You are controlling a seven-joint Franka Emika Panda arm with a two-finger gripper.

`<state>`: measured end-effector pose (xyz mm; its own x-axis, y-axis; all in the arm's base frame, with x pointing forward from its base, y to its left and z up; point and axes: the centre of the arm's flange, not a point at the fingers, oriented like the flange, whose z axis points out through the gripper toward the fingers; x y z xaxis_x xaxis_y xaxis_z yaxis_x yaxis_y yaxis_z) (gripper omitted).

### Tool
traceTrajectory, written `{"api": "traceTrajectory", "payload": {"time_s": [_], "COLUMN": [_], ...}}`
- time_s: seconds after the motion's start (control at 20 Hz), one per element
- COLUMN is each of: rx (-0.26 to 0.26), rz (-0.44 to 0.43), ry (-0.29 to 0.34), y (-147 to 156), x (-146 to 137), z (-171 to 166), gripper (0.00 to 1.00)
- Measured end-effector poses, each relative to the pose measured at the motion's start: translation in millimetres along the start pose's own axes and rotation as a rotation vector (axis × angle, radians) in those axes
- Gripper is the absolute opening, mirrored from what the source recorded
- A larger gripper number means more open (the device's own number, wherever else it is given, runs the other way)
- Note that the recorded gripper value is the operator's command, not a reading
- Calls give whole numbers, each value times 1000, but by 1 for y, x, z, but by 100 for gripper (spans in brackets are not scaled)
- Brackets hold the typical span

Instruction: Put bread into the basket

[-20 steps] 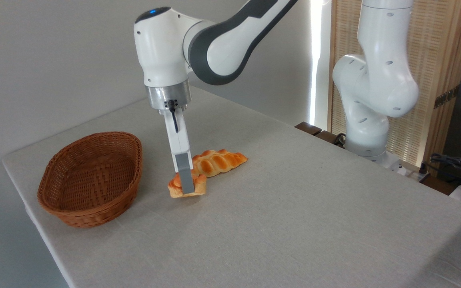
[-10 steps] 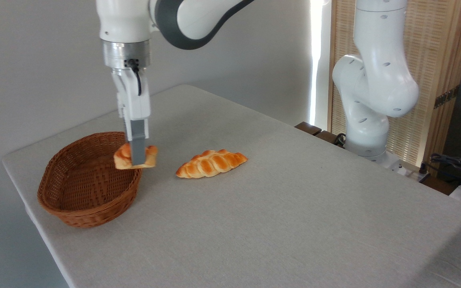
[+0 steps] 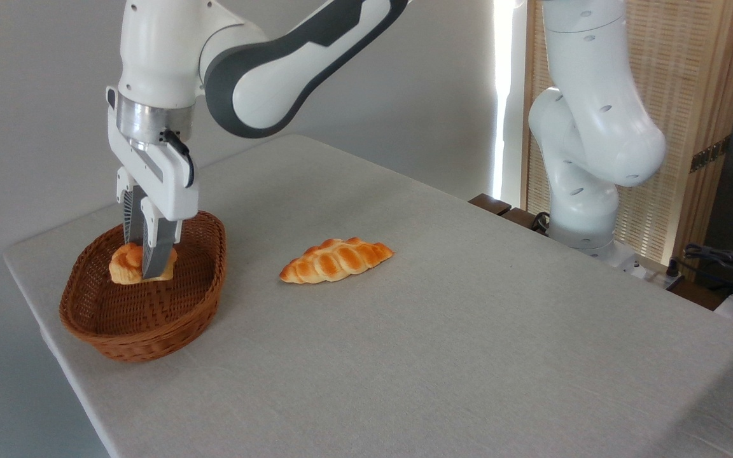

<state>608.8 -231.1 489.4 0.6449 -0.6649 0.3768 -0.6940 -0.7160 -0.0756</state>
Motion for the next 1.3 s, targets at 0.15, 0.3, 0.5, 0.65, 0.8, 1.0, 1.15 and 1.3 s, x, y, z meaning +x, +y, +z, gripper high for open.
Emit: {"api": "traceTrajectory", "payload": {"time_s": [0.15,0.3,0.5,0.65,0.8,1.0,1.15,1.3], "rx": [-2,25,35,35,36,40,50,35], "rz": [15,59,70,70,70,70,68,26], "ry": [0,-15,-16,-14,-13,-7,7,-80], "y": [6,9,9,9,9,8,4,-17], "x": [2,3,4,5,5,7,11,-4], "z": [22,37,36,35,35,31,9,-40], "gripper": [97,100,100,100,100,100,100,100]}}
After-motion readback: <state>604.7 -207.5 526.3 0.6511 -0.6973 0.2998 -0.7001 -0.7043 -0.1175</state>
